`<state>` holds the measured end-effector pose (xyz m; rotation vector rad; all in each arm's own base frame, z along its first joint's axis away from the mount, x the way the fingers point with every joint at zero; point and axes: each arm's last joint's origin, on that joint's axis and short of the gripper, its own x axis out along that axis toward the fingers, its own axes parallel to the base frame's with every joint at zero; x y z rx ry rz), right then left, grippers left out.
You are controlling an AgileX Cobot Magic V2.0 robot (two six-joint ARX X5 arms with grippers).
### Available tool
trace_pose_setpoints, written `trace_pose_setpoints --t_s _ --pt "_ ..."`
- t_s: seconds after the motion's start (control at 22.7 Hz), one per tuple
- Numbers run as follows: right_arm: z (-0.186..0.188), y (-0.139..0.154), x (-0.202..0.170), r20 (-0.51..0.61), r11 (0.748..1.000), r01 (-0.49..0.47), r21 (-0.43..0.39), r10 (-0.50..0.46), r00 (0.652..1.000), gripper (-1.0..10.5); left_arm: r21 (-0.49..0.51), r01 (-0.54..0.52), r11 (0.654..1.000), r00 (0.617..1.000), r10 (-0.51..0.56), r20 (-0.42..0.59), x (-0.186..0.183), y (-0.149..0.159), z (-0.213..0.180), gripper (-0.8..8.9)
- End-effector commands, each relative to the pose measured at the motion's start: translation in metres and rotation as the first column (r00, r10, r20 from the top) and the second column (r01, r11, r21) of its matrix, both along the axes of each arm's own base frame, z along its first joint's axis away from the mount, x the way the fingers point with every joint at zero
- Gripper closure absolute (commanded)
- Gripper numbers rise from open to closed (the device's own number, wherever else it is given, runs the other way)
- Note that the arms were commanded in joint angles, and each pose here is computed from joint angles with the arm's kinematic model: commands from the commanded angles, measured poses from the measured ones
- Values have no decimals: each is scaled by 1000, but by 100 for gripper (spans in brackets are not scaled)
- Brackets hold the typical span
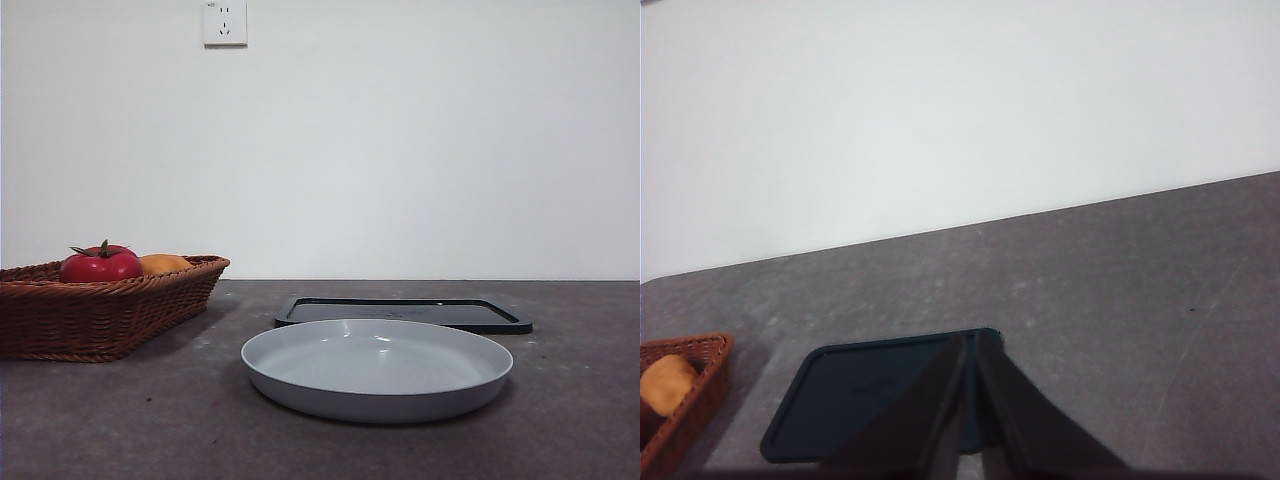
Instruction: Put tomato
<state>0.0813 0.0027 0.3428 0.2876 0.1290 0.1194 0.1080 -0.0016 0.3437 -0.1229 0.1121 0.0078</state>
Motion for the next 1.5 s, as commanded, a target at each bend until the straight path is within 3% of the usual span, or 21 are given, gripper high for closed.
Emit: trace_pose_setpoints --t_s 0.04,0.26,0.57,0.88,1.1,1.24,1.32,1.46,1.5 --pt "16 0 6 -38 1000 -17 10 17 999 940 -10 35 999 999 -35 -24 5 -1 19 805" --pt "34 4 22 -159 986 -168 16 169 973 940 -51 227 973 961 -232 -150 17 -7 36 805" --pt "30 9 42 -343 936 -343 72 347 873 940 -209 420 883 823 -467 -323 35 -15 24 805" --pt "15 17 56 -463 891 -451 63 426 777 940 -281 421 863 729 -506 -461 45 -16 6 805" --pt "11 25 63 -479 851 -524 32 473 740 940 -246 457 855 678 -514 -525 50 -16 -2 805" --pt "11 27 63 -483 842 -538 35 486 728 939 -243 460 854 677 -515 -527 50 -16 -3 803" --pt "11 28 63 -484 841 -540 33 487 728 842 -242 461 854 679 -515 -524 51 -16 -2 730" --pt "11 28 63 -485 843 -537 34 484 728 453 -235 464 854 687 -515 -513 52 -16 -1 402" --pt "11 28 63 -485 843 -537 34 484 728 385 -231 466 854 693 -515 -505 52 -16 -1 295"
